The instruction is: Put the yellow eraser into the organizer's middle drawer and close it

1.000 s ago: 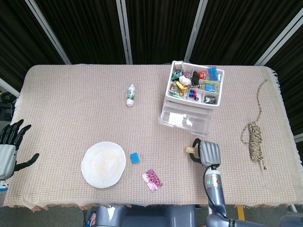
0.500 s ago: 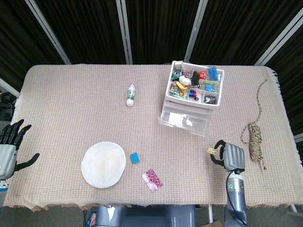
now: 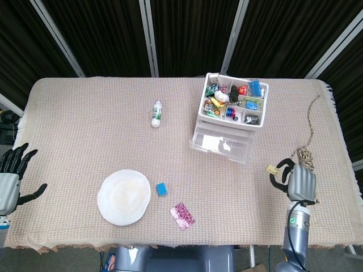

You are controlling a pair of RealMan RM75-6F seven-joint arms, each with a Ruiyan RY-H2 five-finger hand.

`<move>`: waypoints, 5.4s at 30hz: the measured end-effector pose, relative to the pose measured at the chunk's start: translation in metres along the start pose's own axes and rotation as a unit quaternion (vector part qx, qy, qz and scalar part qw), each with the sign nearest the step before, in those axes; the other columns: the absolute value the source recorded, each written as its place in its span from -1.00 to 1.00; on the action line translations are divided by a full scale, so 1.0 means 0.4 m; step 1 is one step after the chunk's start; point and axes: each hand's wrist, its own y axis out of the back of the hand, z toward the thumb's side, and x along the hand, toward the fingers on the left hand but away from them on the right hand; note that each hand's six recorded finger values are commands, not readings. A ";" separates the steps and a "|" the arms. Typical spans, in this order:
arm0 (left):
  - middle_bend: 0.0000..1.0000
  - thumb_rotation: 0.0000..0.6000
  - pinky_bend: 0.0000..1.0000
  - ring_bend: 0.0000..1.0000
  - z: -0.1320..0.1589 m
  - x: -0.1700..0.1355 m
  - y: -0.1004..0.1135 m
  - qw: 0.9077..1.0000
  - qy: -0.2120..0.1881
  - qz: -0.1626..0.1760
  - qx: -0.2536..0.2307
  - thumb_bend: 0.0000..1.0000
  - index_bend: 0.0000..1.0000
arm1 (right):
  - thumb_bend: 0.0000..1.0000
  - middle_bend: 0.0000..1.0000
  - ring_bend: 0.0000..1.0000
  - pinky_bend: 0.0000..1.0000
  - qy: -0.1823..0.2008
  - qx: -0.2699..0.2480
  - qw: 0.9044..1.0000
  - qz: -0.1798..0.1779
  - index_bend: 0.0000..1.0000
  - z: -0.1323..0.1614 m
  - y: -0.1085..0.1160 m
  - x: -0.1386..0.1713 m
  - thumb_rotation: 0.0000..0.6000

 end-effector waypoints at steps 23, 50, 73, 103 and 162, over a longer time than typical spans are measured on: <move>-1.00 1.00 -1.00 -1.00 0.000 0.000 0.000 1.000 0.001 -0.001 -0.001 -0.50 -0.76 | -0.53 0.60 0.58 0.34 0.088 -0.042 0.994 -0.041 0.23 0.206 0.105 0.006 1.00; -1.00 1.00 -1.00 -1.00 -0.002 0.002 -0.001 1.000 0.001 -0.004 -0.004 -0.49 -0.76 | -0.74 0.60 0.58 0.34 0.116 -0.019 0.993 0.002 -0.14 0.337 0.026 -0.051 1.00; -1.00 1.00 -1.00 -1.00 0.000 0.001 0.001 1.000 0.001 0.001 -0.003 -0.49 -0.76 | -0.73 -0.99 -1.00 -0.95 0.349 0.082 0.930 -0.086 -0.74 0.334 0.031 0.068 1.00; -1.00 1.00 -1.00 -1.00 0.001 0.003 0.000 1.000 0.000 0.000 -0.006 -0.49 -0.75 | -0.74 -1.00 -1.00 -1.00 0.400 0.405 0.808 -0.148 -0.92 0.201 -0.139 0.124 1.00; -1.00 1.00 -1.00 -1.00 -0.001 0.005 0.000 1.000 0.006 -0.003 -0.008 -0.50 -0.75 | -0.74 -1.00 -1.00 -1.00 0.336 0.466 0.810 -0.117 -0.86 0.205 -0.236 0.013 1.00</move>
